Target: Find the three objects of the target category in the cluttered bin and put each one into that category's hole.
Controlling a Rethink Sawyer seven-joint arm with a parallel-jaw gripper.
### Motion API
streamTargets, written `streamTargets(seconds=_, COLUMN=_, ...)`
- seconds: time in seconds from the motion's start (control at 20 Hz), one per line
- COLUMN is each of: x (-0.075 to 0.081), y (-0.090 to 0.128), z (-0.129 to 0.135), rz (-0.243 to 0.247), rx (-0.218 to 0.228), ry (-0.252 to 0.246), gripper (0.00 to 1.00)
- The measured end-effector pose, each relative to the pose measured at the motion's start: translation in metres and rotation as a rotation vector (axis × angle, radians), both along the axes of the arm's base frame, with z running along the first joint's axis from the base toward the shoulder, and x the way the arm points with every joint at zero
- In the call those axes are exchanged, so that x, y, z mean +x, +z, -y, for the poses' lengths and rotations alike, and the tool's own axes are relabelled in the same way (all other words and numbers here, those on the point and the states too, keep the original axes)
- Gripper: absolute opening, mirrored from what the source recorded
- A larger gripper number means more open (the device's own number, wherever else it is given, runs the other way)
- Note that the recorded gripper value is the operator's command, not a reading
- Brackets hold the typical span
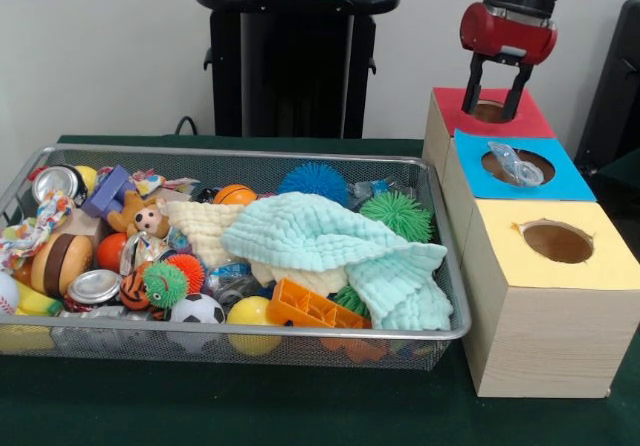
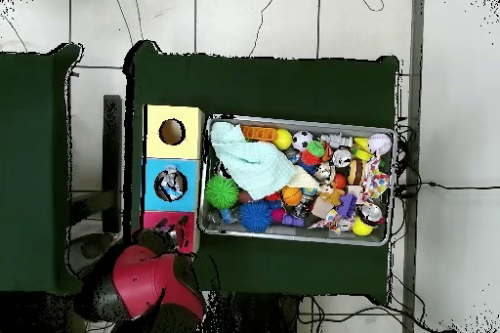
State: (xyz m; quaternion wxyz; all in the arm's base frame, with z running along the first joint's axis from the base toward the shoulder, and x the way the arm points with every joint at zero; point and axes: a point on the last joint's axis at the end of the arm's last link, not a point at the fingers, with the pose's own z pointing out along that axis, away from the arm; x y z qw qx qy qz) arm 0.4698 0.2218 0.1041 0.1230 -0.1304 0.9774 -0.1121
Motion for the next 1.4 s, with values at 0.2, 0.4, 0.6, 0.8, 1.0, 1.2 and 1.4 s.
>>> streamTargets(seconds=0.2, x=-0.001, y=-0.003, z=0.002, rz=-0.006, rx=-0.005, ry=-0.002, gripper=1.00)
streamTargets(seconds=0.4, x=-0.002, y=-0.004, z=0.002, rz=-0.008, rx=-0.006, ry=-0.003, gripper=1.00)
streamTargets(seconds=0.6, x=-0.001, y=-0.004, z=0.005, rz=-0.008, rx=-0.007, ry=-0.007, gripper=1.00)
streamTargets(seconds=0.8, x=-0.001, y=-0.002, z=0.005, rz=-0.002, rx=-0.013, ry=-0.004, gripper=1.00)
streamTargets(seconds=1.0, x=0.001, y=-0.003, z=0.005, rz=-0.004, rx=-0.001, ry=-0.009, gripper=1.00)
streamTargets(seconds=1.2, x=0.008, y=-0.006, z=0.011, rz=-0.011, rx=0.021, ry=-0.032, gripper=1.00)
streamTargets(seconds=1.4, x=0.012, y=-0.009, z=0.011, rz=-0.018, rx=0.039, ry=-0.040, gripper=1.00)
